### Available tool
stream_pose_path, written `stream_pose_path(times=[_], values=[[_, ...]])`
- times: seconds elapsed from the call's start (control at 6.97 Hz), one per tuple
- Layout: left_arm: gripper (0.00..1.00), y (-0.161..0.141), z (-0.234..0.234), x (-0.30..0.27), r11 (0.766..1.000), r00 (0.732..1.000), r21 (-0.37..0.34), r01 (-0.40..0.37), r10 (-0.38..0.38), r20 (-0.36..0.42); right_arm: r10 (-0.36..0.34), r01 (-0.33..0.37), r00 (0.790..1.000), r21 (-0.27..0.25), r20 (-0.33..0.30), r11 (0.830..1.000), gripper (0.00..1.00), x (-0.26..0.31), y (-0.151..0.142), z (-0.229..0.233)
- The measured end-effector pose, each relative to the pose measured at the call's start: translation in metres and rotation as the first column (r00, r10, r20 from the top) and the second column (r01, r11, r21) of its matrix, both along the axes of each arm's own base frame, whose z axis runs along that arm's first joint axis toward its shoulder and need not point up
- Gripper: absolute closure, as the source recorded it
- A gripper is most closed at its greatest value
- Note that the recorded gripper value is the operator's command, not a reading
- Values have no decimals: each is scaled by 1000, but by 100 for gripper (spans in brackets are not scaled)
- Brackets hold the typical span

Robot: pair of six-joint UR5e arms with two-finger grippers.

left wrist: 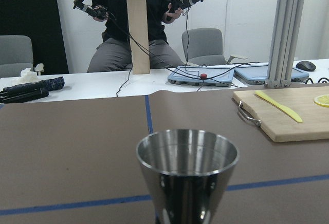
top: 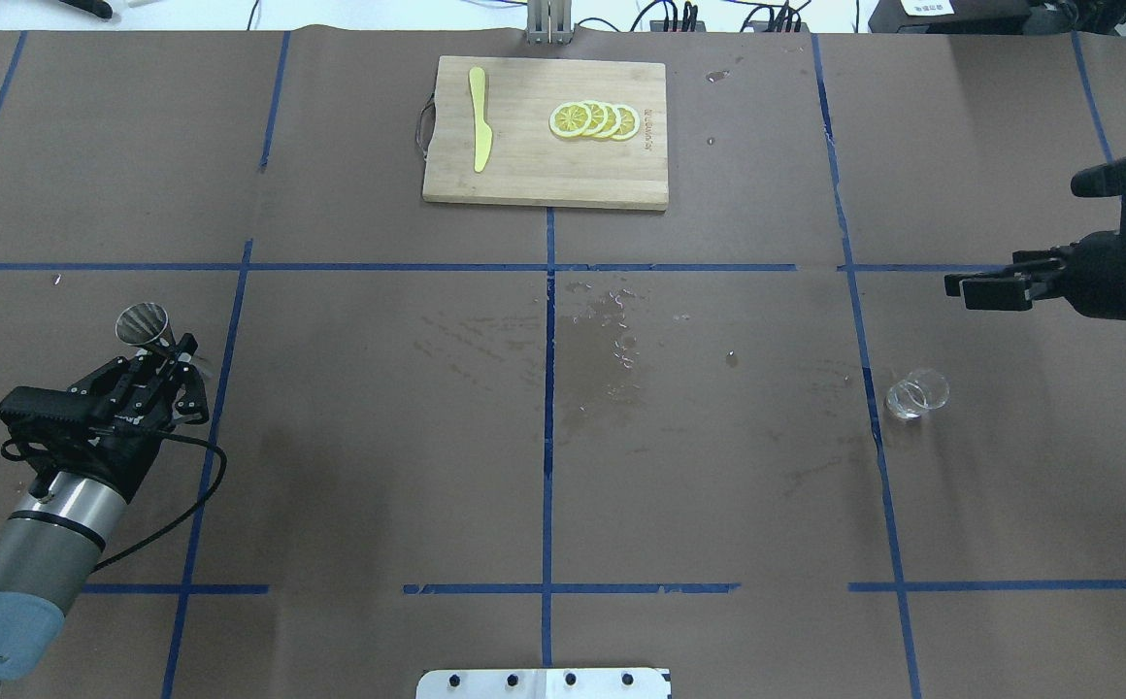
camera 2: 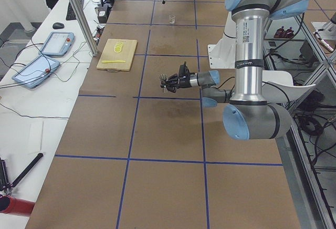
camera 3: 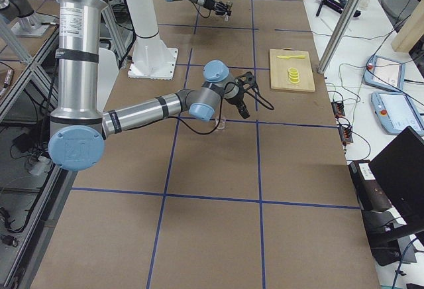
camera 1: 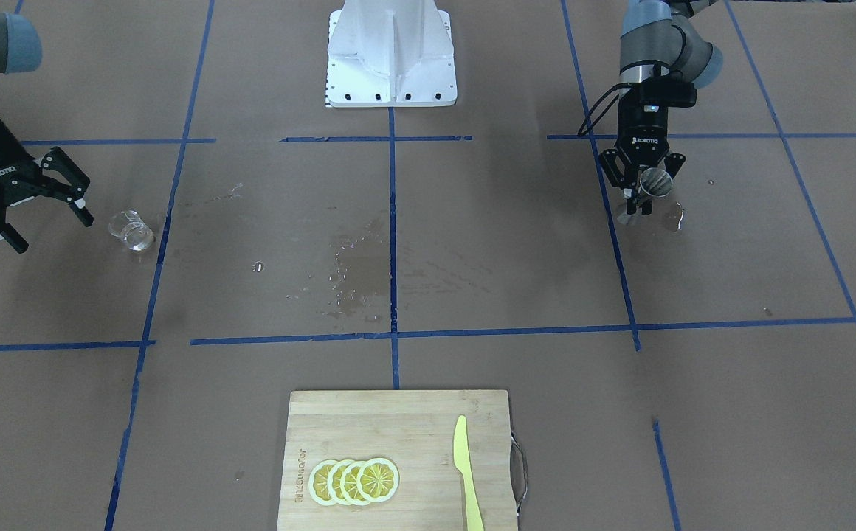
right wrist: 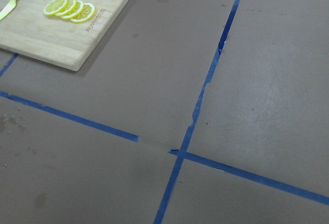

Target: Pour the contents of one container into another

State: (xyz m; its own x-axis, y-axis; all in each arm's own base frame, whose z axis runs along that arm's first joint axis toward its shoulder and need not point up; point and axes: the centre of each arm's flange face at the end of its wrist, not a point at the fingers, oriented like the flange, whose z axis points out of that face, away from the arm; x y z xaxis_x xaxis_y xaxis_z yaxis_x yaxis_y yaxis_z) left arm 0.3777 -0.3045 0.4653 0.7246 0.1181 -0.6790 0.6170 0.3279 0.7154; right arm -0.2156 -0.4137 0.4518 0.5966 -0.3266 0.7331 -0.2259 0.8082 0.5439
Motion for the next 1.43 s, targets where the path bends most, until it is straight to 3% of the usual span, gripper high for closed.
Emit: stream_pose_path(times=[0.29, 0.57, 0.72, 1.0, 1.15, 1.43], values=[[100, -10, -11, 1, 1000, 1000, 19, 4, -5, 6, 131, -131, 991, 13, 1, 991, 1, -43, 49, -3], [100, -11, -16, 4, 1000, 1000, 23, 7, -7, -2, 268, -267, 963, 31, -8, 963, 2, -71, 93, 4], [100, -12, -17, 5, 1000, 1000, 24, 9, -9, -5, 353, -352, 936, 61, -5, 934, 3, -85, 120, 11], [100, -13, -17, 6, 1000, 1000, 25, 11, -11, -10, 483, -487, 873, 92, 71, 868, 4, -114, 168, 24], [100, -12, -18, 7, 1000, 1000, 24, 13, -12, -14, 521, -529, 849, 118, 89, 841, 4, -124, 184, 40], [100, -13, -21, 8, 1000, 1000, 26, 16, -16, -25, 567, -570, 821, 182, 74, 801, 4, -135, 193, 79]])
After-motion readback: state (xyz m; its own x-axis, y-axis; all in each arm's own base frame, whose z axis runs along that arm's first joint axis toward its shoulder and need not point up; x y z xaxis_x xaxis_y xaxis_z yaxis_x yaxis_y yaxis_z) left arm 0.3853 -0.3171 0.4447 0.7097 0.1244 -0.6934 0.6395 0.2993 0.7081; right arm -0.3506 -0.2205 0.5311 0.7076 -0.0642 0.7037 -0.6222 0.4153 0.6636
